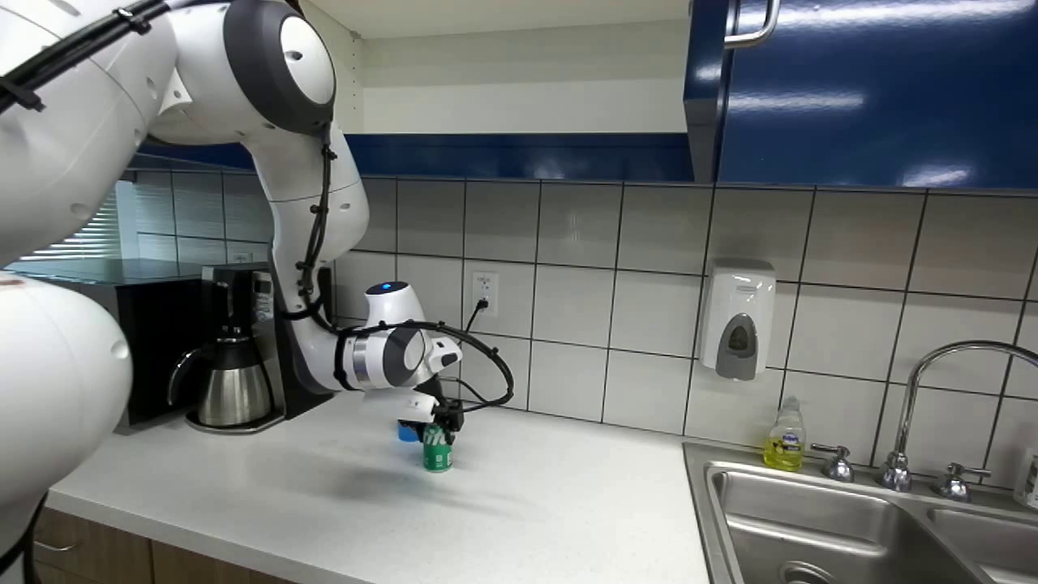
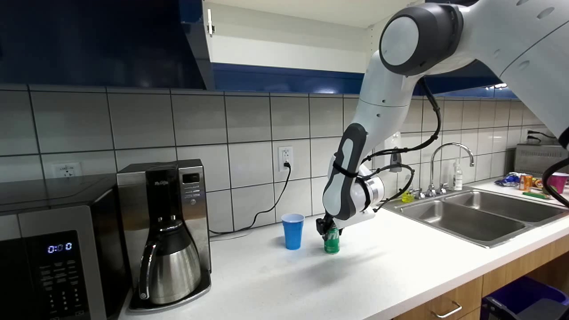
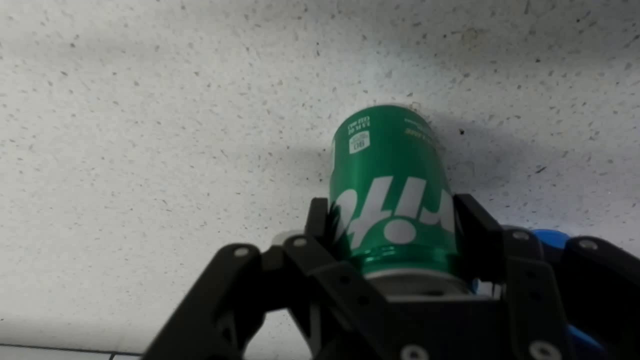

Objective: Put the green can inside the cabinet

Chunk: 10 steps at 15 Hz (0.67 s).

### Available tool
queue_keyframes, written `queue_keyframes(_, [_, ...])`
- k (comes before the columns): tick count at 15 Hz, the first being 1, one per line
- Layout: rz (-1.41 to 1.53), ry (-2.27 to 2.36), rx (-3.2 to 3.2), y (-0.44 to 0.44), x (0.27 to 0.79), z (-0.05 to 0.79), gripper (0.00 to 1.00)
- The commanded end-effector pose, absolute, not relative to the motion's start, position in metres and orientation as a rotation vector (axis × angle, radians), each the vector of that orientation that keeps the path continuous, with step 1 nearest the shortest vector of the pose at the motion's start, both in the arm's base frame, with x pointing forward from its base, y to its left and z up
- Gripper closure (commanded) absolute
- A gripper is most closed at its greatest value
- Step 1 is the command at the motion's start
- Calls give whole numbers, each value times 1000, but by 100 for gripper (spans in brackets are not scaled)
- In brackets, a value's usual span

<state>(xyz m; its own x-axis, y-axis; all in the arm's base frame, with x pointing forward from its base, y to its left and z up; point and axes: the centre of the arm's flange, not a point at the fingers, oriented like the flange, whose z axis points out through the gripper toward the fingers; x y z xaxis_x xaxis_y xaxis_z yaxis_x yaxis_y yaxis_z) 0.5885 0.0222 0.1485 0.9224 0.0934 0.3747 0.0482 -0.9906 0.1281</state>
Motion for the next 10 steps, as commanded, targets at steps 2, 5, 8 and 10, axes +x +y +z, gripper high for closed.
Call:
queue_keyframes(2, [569,33,2983,23,587,171,61])
queue_keyframes(5, [555,33,2987,26,582,189,61])
queue_keyframes(8, [544,43,2994,31,577,212,61])
queue_keyframes(10, [522,46,3001,35,571,227,61])
